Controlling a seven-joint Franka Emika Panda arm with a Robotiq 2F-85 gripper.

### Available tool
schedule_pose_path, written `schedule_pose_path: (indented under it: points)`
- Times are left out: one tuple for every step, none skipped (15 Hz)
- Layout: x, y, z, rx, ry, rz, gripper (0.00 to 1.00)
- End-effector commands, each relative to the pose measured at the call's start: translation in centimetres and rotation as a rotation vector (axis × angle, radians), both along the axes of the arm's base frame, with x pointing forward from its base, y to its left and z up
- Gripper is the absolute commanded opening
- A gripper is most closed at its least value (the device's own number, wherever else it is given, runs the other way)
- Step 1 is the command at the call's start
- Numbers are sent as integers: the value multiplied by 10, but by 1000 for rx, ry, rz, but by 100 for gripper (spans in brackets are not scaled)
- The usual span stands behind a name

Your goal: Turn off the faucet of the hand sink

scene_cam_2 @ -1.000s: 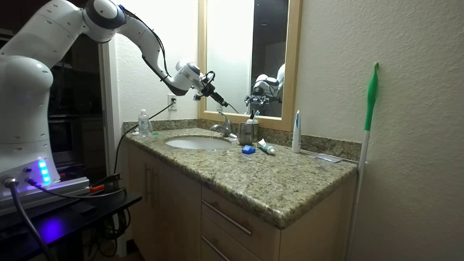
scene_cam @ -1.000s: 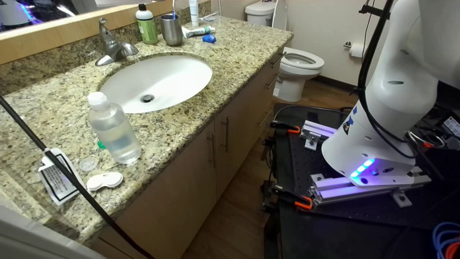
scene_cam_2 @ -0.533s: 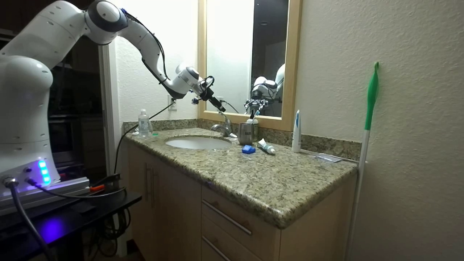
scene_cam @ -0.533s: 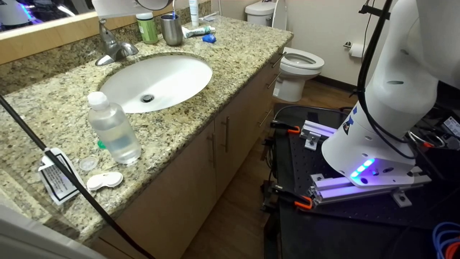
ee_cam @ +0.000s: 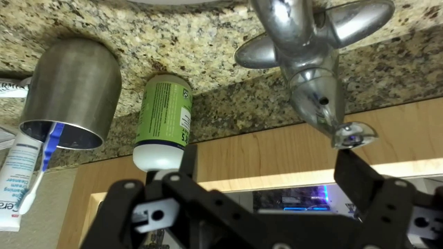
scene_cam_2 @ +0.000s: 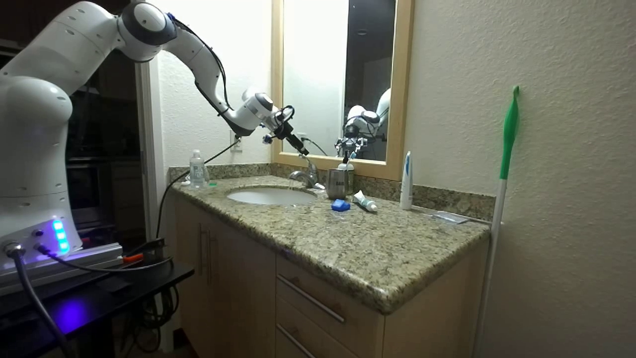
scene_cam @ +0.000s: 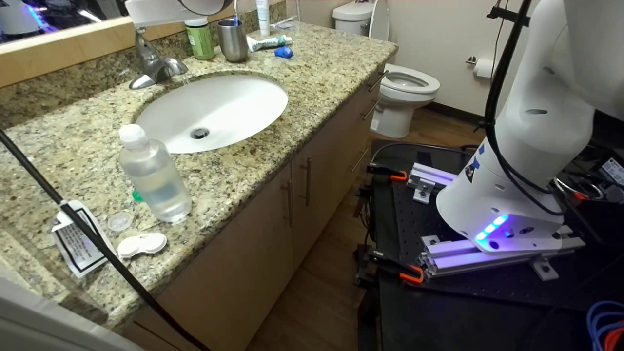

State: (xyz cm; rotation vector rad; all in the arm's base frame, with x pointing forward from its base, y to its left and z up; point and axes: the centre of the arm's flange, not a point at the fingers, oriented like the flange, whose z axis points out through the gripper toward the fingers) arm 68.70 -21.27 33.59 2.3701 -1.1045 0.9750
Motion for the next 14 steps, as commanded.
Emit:
schedule_pose_path:
  points:
    - [9,-10,-17,52,144,-5,100]
    - [12,-13,-18,72,176,-13,100]
    - [13,-15,-20,92,210,-18,100]
    - [14,-17,-21,120,252,-28,100]
    - [14,-20,-22,145,286,-33,100]
    - [15,-23,-23,162,306,-41,100]
    - [17,-25,-22,171,320,-49,100]
    - [18,-26,-22,185,334,-51,100]
    - [21,-27,-22,192,345,-59,100]
    - [21,-41,-22,194,357,-73,100]
    - [23,-41,-23,206,381,-87,100]
    - [25,-43,-24,225,408,-98,100]
    - [26,-52,-22,250,422,-112,100]
    - [29,-52,-17,271,386,-135,100]
